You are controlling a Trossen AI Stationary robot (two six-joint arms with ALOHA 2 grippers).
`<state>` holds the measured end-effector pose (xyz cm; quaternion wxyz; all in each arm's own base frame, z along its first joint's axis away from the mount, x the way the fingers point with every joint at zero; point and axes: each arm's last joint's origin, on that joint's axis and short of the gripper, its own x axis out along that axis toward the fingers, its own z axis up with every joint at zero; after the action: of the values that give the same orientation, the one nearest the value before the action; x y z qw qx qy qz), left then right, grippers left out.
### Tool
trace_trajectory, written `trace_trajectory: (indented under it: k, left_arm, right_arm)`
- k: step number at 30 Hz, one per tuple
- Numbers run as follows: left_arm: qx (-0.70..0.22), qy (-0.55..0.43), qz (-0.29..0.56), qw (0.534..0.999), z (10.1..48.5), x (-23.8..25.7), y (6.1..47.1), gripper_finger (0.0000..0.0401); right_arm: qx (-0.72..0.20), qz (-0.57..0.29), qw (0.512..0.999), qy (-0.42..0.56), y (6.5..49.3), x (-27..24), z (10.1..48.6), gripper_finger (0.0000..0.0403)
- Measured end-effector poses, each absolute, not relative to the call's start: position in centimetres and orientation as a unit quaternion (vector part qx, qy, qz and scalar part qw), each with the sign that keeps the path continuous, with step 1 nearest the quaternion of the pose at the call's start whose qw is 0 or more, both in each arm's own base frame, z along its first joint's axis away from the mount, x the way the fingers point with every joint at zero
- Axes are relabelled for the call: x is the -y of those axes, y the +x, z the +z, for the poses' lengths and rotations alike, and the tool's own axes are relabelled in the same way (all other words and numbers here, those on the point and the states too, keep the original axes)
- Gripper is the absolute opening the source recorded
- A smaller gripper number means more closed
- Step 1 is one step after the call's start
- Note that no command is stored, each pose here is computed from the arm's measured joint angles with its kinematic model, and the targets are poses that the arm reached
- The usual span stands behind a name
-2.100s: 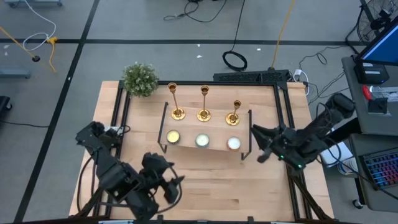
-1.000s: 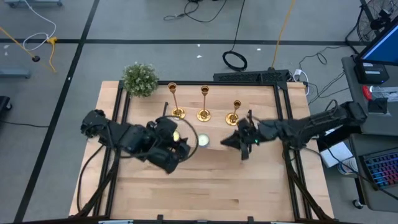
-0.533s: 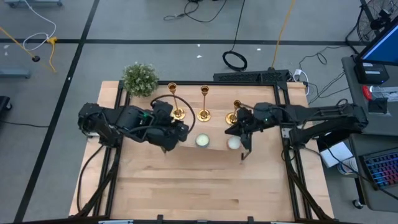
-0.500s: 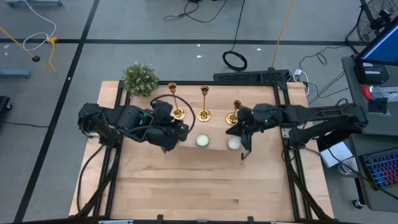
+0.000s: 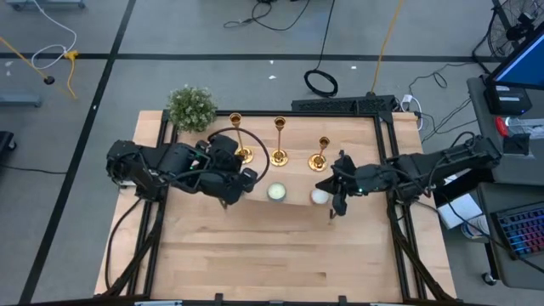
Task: Pick & Place candle stick holders
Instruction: Put the gold candle holder onto the shelf
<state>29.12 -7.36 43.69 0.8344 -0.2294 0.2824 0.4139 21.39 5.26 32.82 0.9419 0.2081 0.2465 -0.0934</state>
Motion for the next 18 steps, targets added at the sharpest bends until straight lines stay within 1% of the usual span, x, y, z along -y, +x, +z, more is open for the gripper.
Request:
trace_trajectory:
  k: [6, 11, 16, 18]
  left_arm:
    - [-0.284, -0.23, 0.412, 0.835, 43.69, 7.45, 29.1, 0.0019]
    - [-0.283, -0.235, 0.409, 0.835, 43.69, 7.67, 29.05, 0.0004]
    - [-0.278, -0.24, 0.41, 0.835, 43.7, 7.84, 29.02, 0.0013]
    - [-0.276, -0.242, 0.409, 0.836, 43.73, 7.85, 29.08, 0.001]
  right_arm:
    - [-0.249, -0.109, 0.94, 0.205, 21.29, -5.18, 32.69, 0.0]
    - [-0.255, -0.11, 0.939, 0.202, 21.22, -5.16, 32.58, 0.0]
    - [-0.255, -0.11, 0.939, 0.202, 21.23, -5.16, 32.59, 0.0]
    - [-0.255, -0.11, 0.939, 0.202, 21.23, -5.16, 32.59, 0.0]
